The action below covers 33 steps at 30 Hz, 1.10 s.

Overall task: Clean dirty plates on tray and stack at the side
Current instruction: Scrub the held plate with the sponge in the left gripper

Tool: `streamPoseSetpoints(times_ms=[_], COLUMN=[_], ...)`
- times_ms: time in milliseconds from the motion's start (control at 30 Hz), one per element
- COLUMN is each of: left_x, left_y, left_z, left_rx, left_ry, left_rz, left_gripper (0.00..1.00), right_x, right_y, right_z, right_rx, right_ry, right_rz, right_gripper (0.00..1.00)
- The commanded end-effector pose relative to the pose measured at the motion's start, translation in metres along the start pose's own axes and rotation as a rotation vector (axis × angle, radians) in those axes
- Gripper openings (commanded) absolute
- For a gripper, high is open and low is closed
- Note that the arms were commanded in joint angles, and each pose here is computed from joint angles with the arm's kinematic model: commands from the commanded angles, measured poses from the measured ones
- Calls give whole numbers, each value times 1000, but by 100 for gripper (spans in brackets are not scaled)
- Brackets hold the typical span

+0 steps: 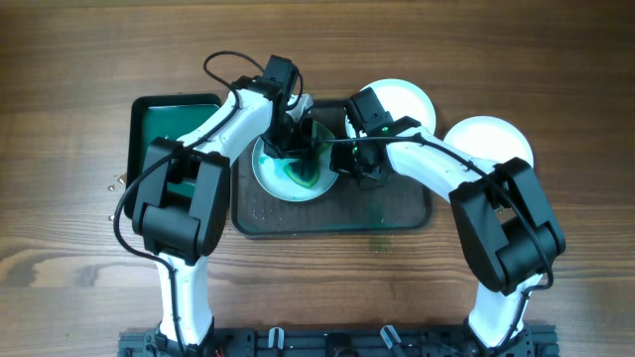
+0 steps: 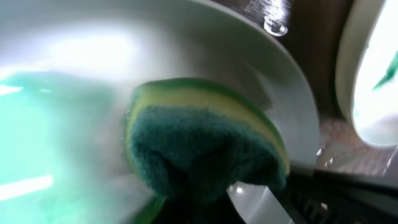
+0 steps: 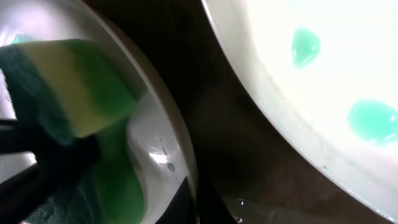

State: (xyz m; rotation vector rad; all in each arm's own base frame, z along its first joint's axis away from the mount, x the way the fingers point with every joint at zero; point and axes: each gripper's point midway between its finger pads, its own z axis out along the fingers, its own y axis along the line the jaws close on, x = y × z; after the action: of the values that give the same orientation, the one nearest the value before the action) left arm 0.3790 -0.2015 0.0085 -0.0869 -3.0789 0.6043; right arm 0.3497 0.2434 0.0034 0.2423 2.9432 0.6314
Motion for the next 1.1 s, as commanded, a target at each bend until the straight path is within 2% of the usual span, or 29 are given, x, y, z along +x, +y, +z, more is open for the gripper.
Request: streamPoseSetpoints(times_ms=[0, 100, 200, 300, 467, 567, 700, 733, 767, 833, 900, 1000, 1067], left_x=[-17, -18, -3, 13, 31, 26, -10, -20, -38, -51, -53, -36, -19], left_y=[76, 104, 98, 70, 1, -18, -32, -28, -5, 29, 69, 106, 110], left_z=[-20, -51, -53, -39, -17, -12, -12, -13, -19, -30, -49, -70, -71], left_rx=[-355, -546, -553, -446, -152, -74, -5, -28, -140, -308, -505, -718, -748], left_ry=[-122, -191, -135, -40, 104, 89, -50, -95, -183, -273, -337, -327, -255], left_rz=[-298, -374, -362, -326, -86, -15, 26, 23, -45, -131, -215, -272, -271], left_gripper=[4, 4, 4, 4, 4, 4, 4, 4, 4, 4, 4, 4, 4], right_x=[4, 4, 4, 4, 5, 4, 4, 4, 4, 4, 4, 4, 3], right_y=[4, 5, 4, 4, 5, 5, 6, 6, 6, 6, 6, 6, 7], right_z=[7, 7, 7, 7, 7, 7, 7, 7, 7, 7, 7, 7, 7], right_rx=[-24, -25, -24, -24, -29, -30, -31, -31, -31, -31, -32, -33, -35], right_ry=[29, 29, 30, 30, 35, 34, 33, 34, 33, 33, 31, 31, 29], right_rz=[-23, -23, -22, -23, -23, -23, -23, -23, -23, -24, -24, -24, -25], right_gripper=[4, 4, 4, 4, 4, 4, 4, 4, 4, 4, 4, 4, 4])
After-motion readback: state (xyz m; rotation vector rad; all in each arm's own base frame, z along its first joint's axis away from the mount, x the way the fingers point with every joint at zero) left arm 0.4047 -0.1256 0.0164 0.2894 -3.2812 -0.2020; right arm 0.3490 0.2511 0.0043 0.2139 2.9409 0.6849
